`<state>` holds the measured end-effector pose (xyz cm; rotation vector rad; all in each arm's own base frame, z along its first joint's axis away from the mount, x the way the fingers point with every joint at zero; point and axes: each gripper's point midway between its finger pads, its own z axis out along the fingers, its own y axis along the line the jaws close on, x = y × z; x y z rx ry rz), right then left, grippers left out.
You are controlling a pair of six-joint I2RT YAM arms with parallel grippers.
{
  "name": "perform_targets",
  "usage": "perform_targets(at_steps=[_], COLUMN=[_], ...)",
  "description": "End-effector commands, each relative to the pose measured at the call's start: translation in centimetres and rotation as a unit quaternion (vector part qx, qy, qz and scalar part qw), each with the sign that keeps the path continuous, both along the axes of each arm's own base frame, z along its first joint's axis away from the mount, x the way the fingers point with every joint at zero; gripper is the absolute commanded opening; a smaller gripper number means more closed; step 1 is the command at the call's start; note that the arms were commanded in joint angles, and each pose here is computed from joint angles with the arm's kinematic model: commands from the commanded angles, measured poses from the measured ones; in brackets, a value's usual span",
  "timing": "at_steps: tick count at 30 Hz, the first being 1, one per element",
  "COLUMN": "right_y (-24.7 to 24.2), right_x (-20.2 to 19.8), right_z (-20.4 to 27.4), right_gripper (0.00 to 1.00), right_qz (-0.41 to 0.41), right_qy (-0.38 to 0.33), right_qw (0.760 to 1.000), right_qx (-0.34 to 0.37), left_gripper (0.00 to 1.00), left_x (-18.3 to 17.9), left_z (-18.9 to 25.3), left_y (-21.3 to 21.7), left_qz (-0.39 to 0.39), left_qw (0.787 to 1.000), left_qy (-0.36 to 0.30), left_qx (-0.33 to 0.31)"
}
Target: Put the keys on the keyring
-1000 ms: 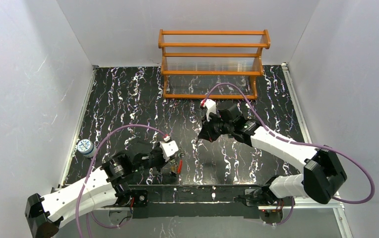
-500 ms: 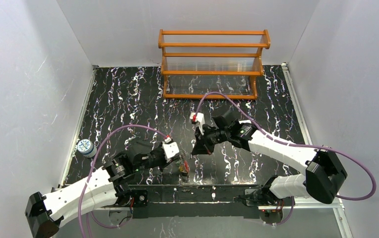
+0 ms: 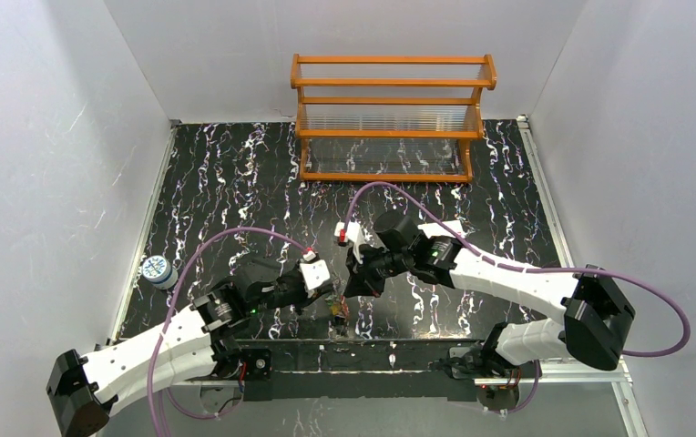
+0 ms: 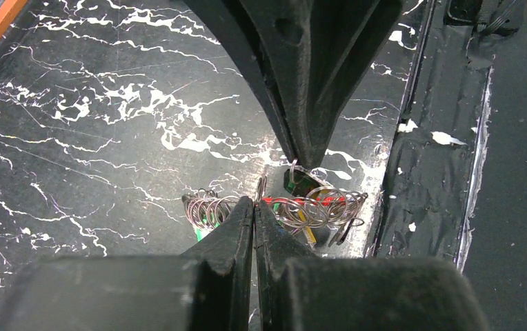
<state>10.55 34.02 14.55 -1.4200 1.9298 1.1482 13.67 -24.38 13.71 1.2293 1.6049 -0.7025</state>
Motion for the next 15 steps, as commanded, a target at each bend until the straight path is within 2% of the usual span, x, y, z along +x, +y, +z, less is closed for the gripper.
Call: perform_targets(at_steps=[1,15], right_y=[1.64,2.52], right_x=[1.25,0.98], right_z=[2.57,3.12], right_gripper=[0.01,0.01], right_qz=[-0.018,-0.015], right_qy=[-0.027,-0.035], right_qw=[0.999,0.998], right_qx=[0.034,0.043], left_gripper=[0.0,0.0], left_x=[-0.37,-0.65], left_z=[0.6,0.56], left_y=[-0.64,-1.27], left_qz=[-0.015,-0.025], left_qw=[1.0,0.999], left_qy=[-0.002,0.009], left_qx=[-0.019,-0.029])
